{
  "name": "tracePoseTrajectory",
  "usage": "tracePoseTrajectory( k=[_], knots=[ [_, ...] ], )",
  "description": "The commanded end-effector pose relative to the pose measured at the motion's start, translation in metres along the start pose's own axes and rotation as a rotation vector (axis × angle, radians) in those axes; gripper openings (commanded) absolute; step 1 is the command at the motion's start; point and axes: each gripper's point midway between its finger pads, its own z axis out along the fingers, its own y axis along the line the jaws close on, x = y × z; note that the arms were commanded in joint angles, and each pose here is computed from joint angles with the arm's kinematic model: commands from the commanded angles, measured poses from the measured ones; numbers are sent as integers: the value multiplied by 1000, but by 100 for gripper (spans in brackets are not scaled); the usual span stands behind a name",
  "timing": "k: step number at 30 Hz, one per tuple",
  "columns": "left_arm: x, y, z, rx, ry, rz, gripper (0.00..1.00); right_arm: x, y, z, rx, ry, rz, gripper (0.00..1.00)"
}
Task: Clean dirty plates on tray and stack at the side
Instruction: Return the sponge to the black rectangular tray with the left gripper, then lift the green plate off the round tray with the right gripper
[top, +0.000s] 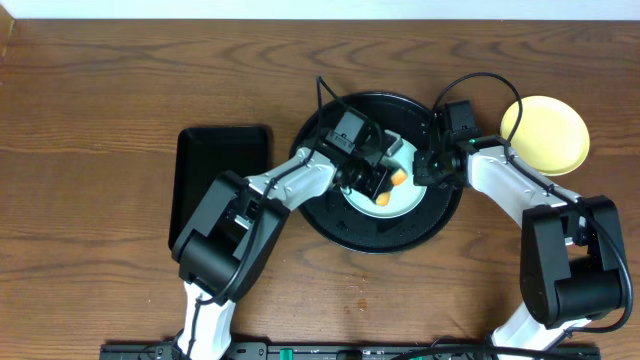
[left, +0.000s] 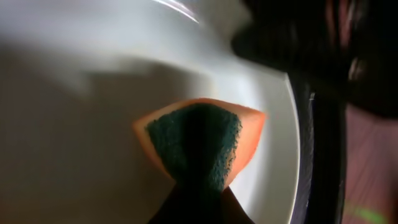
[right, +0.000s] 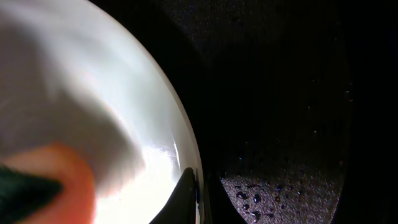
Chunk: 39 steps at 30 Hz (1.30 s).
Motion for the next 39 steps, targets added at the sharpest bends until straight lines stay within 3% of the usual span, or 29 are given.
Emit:
tracePoseTrajectory(
  k=[1, 5, 10, 16, 19, 26, 30, 33, 35, 37, 38, 39],
  knots=[
    [-60, -8, -53, 22, -189, -55, 8, 5, -5, 4, 21, 15, -1, 1],
    [-102, -11, -127, 4, -377, -33, 7, 5, -5, 4, 21, 15, -1, 1],
    [-101, 22, -200, -136, -459, -125, 7, 5, -5, 4, 21, 14, -1, 2],
    [-2, 131, -249, -626, -247, -460, 8, 5, -5, 4, 21, 14, -1, 3],
    [50, 165, -259, -790, -116, -566, 7, 5, -5, 4, 21, 14, -1, 4],
    [117, 212, -239, -882, 22, -683, 8, 5, -5, 4, 21, 15, -1, 8],
    [132, 232, -235, -906, 42, -724, 9, 6, -5, 4, 22, 17, -1, 17],
    [137, 239, -234, -909, 49, -744, 36, 5, -5, 4, 21, 14, -1, 24],
    [138, 240, -234, -909, 50, -747, 48, 5, -5, 4, 21, 13, -1, 25],
    [138, 240, -234, -909, 50, -747, 62, 5, -5, 4, 21, 13, -2, 13],
    [138, 240, -234, -909, 50, -746, 80, 4, -5, 4, 21, 12, -2, 1],
    [138, 240, -234, -909, 50, -746, 81, 4, -5, 4, 20, 9, -2, 1]
  ],
)
